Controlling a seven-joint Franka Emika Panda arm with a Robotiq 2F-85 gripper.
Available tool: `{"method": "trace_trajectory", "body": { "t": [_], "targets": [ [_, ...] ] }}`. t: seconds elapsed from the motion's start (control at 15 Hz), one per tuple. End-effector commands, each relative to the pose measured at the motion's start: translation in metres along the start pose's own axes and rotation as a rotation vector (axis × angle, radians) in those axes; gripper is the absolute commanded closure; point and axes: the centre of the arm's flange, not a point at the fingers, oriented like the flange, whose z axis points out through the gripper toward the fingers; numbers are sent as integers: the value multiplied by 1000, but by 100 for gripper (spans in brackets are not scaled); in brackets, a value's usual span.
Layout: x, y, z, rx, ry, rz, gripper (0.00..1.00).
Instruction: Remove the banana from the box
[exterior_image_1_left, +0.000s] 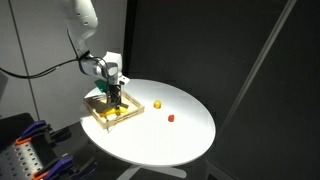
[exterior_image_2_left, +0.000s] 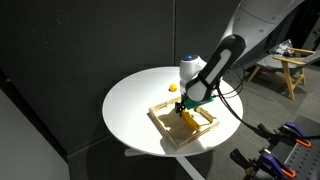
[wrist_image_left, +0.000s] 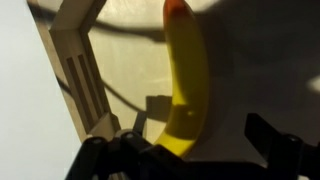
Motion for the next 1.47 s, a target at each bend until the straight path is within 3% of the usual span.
{"method": "trace_trajectory", "body": {
  "t": [0.0,0.93,1.0,1.07,1.4],
  "targets": [
    [11,-3,6,5,-11,9,0],
    [13,0,27,-17,-28,4,0],
    [13,0,28,-18,-28,3,25],
    [12,1,28,-18,-27,-1,27],
    [9,1,17,-25,-31,-29,68]
  ]
}}
